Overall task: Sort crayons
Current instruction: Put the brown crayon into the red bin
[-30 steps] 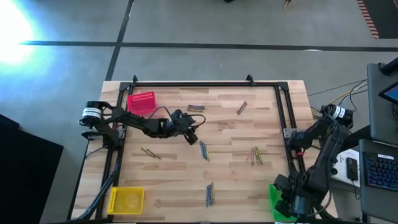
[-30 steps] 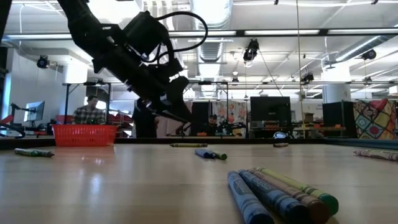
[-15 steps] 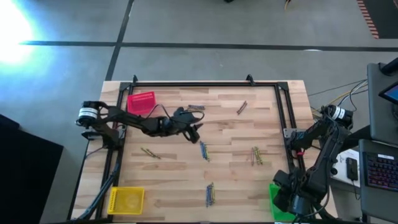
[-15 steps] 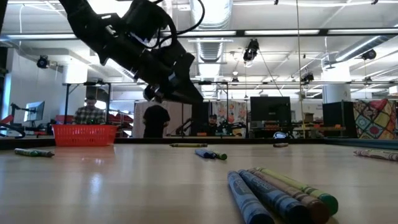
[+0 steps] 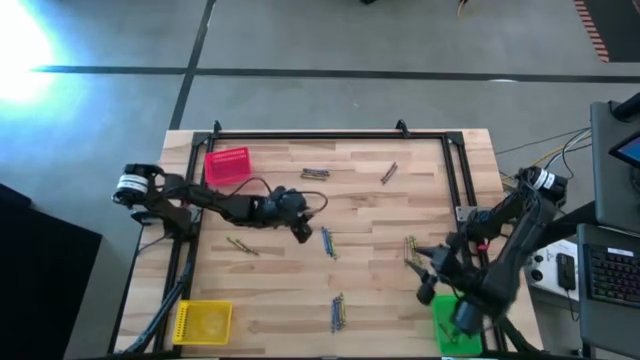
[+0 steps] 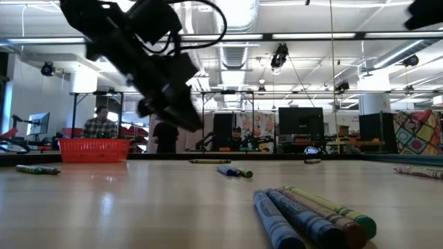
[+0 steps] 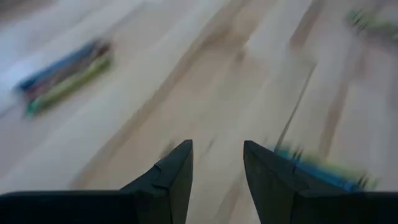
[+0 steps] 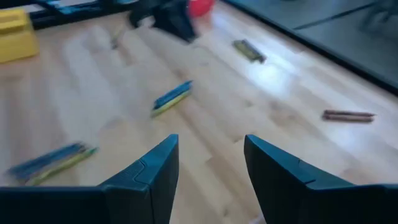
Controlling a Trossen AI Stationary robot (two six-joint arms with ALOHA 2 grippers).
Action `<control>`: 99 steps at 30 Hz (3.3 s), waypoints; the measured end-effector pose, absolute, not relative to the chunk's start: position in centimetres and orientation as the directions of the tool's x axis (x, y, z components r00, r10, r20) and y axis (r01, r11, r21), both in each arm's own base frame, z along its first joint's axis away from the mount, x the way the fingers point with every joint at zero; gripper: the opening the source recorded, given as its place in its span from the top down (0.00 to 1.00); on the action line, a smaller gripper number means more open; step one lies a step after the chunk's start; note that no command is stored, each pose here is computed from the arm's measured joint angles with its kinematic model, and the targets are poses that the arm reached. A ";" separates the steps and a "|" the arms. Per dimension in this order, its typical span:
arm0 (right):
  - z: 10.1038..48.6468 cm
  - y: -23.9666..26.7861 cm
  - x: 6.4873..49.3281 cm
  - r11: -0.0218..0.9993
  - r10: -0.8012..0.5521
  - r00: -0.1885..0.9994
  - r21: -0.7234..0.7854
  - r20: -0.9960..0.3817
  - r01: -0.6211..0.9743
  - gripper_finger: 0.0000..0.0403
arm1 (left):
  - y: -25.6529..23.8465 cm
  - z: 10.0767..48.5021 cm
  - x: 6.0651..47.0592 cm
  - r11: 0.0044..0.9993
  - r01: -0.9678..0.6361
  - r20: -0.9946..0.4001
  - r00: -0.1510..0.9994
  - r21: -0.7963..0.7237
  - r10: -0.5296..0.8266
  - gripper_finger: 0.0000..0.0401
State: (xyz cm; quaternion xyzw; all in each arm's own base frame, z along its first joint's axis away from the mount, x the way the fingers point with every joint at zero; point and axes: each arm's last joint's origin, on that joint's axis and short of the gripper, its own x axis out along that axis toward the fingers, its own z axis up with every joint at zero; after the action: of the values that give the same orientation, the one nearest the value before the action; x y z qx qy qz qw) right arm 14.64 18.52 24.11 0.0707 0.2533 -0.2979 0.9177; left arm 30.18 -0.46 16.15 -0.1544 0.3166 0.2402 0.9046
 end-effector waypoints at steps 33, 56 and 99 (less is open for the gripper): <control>17.0 9.2 28.7 0.884 -0.268 0.710 0.128 -0.651 0.450 0.59 | -11.3 15.0 21.3 0.732 -0.680 -0.872 0.376 -0.031 0.313 0.69; 14.4 9.2 28.8 0.893 -0.288 0.638 0.041 -0.714 0.449 0.59 | -10.6 14.3 19.3 0.901 -0.362 -0.939 0.153 0.237 0.308 0.69; 14.2 9.2 28.8 0.905 -0.286 0.636 0.016 -0.716 0.425 0.59 | -3.9 16.9 20.1 0.900 -0.259 -0.897 0.183 0.351 0.403 0.99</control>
State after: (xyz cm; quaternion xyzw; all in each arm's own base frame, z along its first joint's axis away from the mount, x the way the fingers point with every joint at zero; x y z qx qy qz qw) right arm 28.85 9.19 14.23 0.0917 0.3779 -0.1975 0.8999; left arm 20.05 -3.86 16.87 0.0597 0.6017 0.2159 0.7667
